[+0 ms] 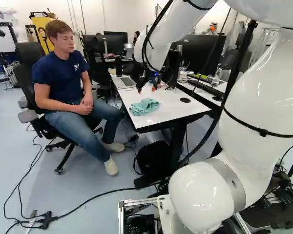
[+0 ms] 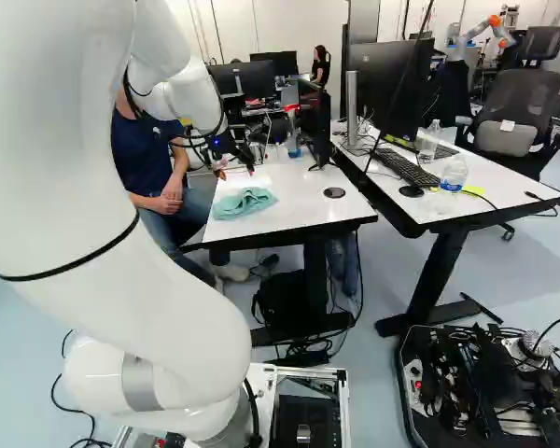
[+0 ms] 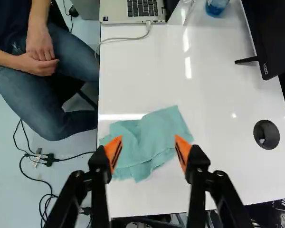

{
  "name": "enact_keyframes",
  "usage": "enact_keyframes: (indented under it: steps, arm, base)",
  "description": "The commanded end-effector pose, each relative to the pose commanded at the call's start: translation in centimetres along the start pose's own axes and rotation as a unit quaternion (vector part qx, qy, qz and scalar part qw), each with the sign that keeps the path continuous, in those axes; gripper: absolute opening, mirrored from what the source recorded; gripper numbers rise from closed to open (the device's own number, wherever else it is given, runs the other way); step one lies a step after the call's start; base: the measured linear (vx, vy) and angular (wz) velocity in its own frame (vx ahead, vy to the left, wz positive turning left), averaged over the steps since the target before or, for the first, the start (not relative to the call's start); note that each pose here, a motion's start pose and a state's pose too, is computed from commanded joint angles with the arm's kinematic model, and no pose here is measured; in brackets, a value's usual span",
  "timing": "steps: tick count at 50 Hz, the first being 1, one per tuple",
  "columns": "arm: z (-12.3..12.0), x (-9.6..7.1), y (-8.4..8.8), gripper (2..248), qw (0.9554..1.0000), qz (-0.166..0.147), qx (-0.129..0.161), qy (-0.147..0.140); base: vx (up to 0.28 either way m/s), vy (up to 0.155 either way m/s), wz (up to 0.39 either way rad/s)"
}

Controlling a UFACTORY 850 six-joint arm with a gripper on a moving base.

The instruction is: Clean the table with the green towel

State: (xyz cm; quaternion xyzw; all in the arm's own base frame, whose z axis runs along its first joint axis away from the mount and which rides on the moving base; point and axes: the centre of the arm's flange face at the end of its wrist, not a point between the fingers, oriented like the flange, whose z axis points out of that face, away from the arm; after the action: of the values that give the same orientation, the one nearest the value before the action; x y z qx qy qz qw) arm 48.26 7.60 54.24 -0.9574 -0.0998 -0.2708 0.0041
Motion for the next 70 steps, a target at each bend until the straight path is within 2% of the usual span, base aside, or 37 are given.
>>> enact_keyframes:
  steps: [4, 5, 10, 11, 27, 39, 70]
  arm:
    - [0.0, 0.0, 0.0, 174, 1.0000, 0.000, 0.000, 0.000]
    - [0.0, 0.0, 0.0, 212, 1.0000, 0.000, 0.000, 0.000]
    - [0.0, 0.0, 0.0, 212, 1.0000, 0.000, 0.000, 0.000]
    - [0.0, 0.0, 0.0, 245, 1.0000, 0.000, 0.000, 0.000]
    - [-1.3, 0.1, 0.0, 247, 0.9999, 0.000, -0.001, 0.012]
    - [-2.2, -0.5, -0.1, 247, 0.9999, 0.000, 0.000, 0.017]
    - [-4.6, -4.9, 0.8, 247, 0.9997, 0.010, -0.007, 0.019]
  base:
    - [0.000, 0.000, 0.000]
    - [0.000, 0.000, 0.000]
    - [0.000, 0.000, 0.000]
    - [0.000, 0.000, 0.000]
    - [0.000, 0.000, 0.000]
    - [0.000, 0.000, 0.000]
    - [0.000, 0.000, 0.000]
